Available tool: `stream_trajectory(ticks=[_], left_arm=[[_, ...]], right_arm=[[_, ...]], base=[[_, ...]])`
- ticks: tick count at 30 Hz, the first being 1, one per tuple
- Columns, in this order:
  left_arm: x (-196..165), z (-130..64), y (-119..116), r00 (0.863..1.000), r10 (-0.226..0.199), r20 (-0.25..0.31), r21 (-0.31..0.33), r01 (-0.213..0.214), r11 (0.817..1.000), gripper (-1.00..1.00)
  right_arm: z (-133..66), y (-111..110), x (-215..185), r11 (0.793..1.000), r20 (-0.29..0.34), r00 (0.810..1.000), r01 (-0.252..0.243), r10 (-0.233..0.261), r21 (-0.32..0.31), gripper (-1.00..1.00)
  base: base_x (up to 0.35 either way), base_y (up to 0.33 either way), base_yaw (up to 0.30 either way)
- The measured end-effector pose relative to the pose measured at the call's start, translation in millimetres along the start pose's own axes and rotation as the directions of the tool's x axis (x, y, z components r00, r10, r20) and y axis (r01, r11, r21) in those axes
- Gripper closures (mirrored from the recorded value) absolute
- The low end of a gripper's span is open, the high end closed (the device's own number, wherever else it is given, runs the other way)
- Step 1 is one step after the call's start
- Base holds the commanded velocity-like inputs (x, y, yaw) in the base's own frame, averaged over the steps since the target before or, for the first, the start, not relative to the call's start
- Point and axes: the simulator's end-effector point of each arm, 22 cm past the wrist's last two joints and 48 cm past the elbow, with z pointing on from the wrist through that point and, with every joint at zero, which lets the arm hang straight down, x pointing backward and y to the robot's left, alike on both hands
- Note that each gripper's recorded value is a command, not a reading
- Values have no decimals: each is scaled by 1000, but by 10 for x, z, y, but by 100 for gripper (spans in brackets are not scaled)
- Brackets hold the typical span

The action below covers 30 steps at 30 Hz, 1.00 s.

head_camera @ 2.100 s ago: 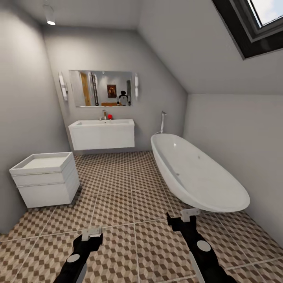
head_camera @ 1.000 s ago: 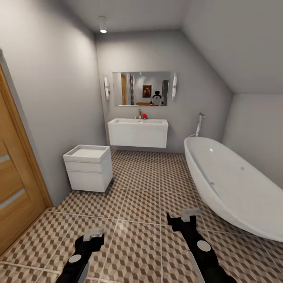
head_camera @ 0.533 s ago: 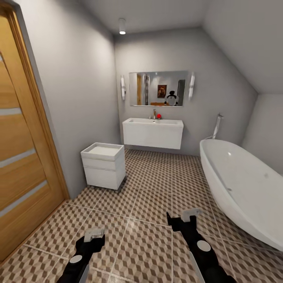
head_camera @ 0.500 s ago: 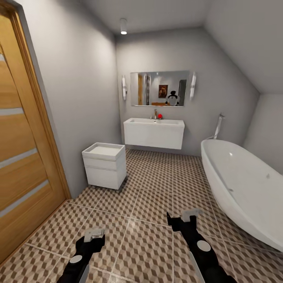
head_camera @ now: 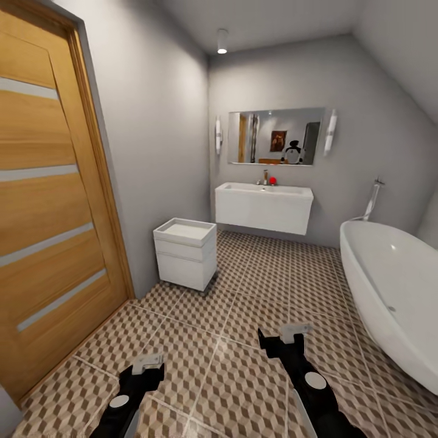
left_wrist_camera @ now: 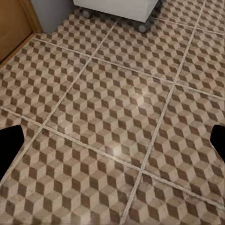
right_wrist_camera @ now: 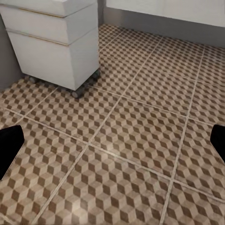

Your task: Take the four mousetraps from the cabinet in the bathroom and place them on the bathroom floor. Make sure all four end up on the same floor surface, and ensure that at least two of them are either under or directly next to the same bathroom sink.

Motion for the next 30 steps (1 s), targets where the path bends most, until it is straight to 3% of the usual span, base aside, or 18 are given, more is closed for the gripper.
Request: stream_trajectory(ticks=[30], left_arm=[[19,5,-45,1000,6,-3,9,-6,1000,-100]], right_arm=[[8,-8,19,1000,-3,1000,-1,1,2,-100]], base=[[0,0,279]])
